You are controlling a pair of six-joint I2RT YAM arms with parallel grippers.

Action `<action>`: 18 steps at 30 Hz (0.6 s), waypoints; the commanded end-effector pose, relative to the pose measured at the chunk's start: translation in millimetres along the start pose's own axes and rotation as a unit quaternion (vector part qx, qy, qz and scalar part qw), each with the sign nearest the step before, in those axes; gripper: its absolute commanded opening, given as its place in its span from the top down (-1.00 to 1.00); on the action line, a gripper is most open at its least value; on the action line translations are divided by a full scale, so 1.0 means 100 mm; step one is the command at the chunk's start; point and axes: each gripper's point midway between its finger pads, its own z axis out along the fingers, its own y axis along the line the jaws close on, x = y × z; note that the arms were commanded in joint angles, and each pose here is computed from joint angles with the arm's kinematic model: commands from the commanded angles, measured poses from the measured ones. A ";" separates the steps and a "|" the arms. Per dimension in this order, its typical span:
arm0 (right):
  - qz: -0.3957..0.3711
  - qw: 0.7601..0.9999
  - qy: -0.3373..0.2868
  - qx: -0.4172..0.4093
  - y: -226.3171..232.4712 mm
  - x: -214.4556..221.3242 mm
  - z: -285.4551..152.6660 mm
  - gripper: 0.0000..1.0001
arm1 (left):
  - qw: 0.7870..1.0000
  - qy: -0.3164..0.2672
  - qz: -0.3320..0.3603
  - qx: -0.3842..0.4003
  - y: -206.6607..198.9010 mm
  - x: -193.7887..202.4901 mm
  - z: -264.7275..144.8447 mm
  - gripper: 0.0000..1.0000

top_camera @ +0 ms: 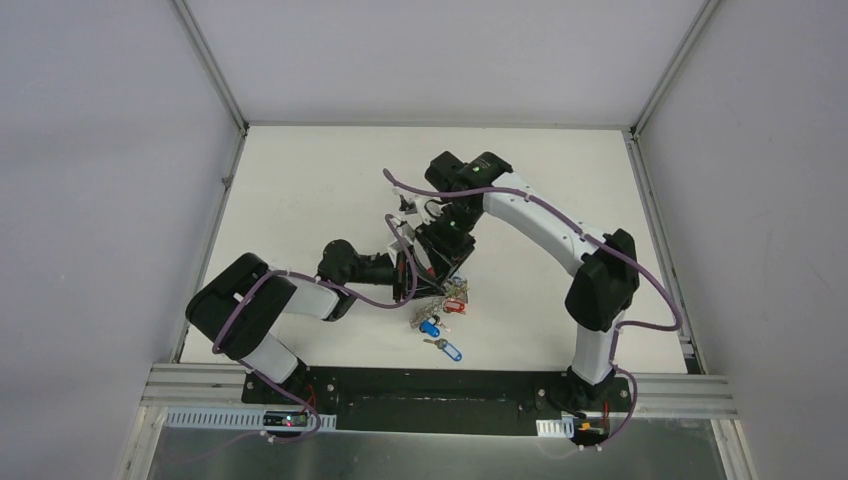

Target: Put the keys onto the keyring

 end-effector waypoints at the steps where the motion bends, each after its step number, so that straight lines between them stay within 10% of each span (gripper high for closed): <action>1: -0.029 0.990 -0.132 0.032 0.04 -0.29 -0.44 0.15 | 0.997 -0.055 0.054 -0.015 -0.08 -0.31 0.00 1.00; 9: -0.084 0.939 -0.330 0.051 0.07 -0.47 -0.84 0.01 | 0.986 -0.120 0.097 -0.063 -0.13 -0.68 -0.09 1.00; 18: -0.261 0.790 -0.553 0.043 0.45 -0.25 -1.15 -0.30 | 0.974 -0.159 0.141 -0.074 -0.28 -0.93 -0.18 1.00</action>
